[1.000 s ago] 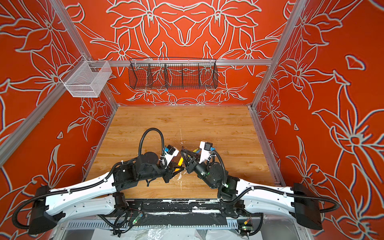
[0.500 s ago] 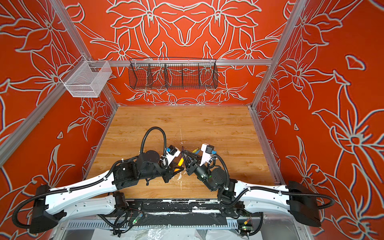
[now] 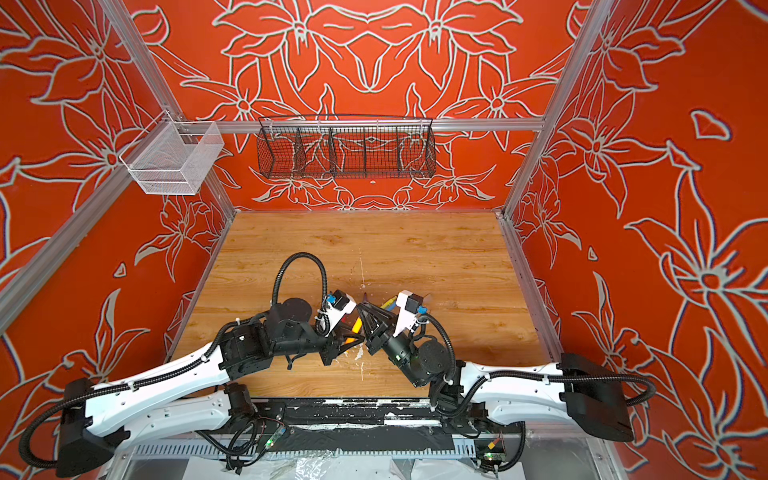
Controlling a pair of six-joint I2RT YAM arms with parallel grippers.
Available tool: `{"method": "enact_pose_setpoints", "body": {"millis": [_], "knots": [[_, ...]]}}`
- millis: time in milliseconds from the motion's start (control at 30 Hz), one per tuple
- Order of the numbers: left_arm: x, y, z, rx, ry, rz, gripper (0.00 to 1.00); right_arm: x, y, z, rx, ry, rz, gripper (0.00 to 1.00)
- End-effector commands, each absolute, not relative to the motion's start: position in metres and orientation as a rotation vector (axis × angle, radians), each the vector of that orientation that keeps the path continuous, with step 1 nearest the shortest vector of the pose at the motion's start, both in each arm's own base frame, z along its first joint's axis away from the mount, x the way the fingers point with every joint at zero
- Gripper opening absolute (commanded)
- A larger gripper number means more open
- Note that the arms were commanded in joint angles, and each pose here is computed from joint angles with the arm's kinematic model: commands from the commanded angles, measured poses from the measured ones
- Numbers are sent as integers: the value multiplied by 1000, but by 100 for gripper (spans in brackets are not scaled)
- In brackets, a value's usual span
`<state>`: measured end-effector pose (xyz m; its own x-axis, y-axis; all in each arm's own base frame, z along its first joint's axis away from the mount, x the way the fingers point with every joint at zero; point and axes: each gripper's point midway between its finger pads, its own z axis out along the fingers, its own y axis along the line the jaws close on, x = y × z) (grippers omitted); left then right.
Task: Insert the pens into the pen caps
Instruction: 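Open the right gripper and withdraw it while the left gripper lifts the capped marker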
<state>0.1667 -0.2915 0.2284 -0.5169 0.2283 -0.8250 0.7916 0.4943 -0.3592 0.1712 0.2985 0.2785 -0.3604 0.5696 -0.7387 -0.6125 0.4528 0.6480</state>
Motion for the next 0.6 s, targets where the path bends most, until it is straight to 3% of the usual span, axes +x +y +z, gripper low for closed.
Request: {"method": "enact_pose_setpoints", "body": {"millis": [0,267,300,400,467,567], "knots": [[226,-259,413,383,1377,-1058,0,100,337,158,-613,1837,1161,0],[234,-250,393,379,1448,-1006,0,119,317,169,-462,1836,1088,3],[235,-248,383,382,1485,-984,0,126,309,175,-424,1838,1048,12],[238,-242,340,389,1642,-903,0,143,284,204,-329,1820,918,22],[239,-235,306,371,1760,-847,0,153,267,227,-270,1774,861,37],[243,-214,249,287,1938,-712,0,166,240,258,-212,1716,781,50]]}}
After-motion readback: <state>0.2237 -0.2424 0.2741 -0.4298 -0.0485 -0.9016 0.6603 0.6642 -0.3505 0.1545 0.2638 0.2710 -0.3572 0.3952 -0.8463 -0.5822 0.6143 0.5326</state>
